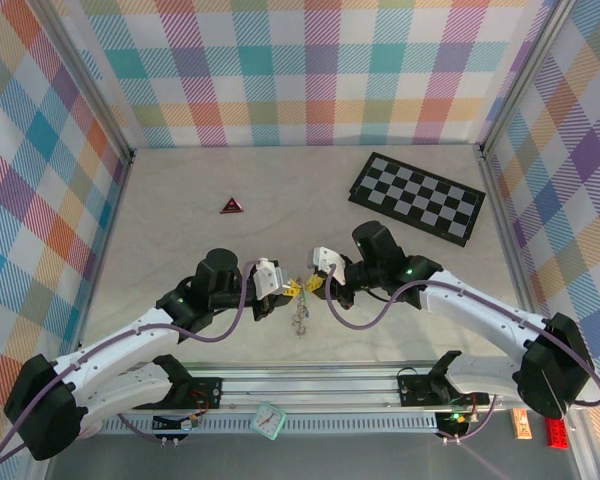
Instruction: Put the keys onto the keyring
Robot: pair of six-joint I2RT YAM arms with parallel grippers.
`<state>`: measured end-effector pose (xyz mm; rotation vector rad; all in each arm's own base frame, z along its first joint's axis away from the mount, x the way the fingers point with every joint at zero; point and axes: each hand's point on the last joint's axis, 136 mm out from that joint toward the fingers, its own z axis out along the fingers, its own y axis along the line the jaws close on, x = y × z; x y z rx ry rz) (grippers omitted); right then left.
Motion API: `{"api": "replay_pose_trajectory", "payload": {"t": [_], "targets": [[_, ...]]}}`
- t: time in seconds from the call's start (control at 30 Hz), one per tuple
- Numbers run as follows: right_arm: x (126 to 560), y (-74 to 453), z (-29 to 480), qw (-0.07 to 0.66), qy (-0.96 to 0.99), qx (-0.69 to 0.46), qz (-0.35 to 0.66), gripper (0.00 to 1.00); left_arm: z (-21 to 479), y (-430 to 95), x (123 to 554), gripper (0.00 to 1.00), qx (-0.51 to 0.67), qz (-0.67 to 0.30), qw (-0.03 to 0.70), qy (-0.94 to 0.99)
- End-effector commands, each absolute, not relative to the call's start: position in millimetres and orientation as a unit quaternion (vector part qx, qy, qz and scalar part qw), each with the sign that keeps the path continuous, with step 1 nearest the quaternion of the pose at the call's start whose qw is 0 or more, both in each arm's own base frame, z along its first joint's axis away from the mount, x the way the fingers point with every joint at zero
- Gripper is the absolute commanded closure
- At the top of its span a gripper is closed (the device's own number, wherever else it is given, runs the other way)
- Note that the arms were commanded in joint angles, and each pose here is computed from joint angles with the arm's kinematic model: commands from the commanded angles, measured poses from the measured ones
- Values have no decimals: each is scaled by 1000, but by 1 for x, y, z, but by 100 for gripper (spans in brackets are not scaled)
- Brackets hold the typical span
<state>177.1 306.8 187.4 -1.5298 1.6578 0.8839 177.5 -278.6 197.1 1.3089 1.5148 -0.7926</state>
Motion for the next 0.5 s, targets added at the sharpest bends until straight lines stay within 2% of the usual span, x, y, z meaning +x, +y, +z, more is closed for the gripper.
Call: {"api": "replay_pose_trajectory", "payload": {"t": [0.0, 0.17, 0.2, 0.27, 0.47], "targets": [[177, 310, 182, 334, 642, -596, 349, 100, 223, -286, 166, 100, 542, -356, 506, 568], [176, 311, 184, 334, 638, -595, 356, 100, 224, -287, 168, 100, 542, -355, 511, 566], [176, 310, 185, 340, 638, -593, 355, 97, 223, -286, 168, 100, 541, -355, 510, 567], [176, 308, 189, 356, 632, -590, 353, 83, 221, -286, 167, 100, 541, -355, 508, 569], [167, 305, 199, 394, 599, -597, 360, 77, 218, -286, 167, 100, 534, -362, 508, 570]]}}
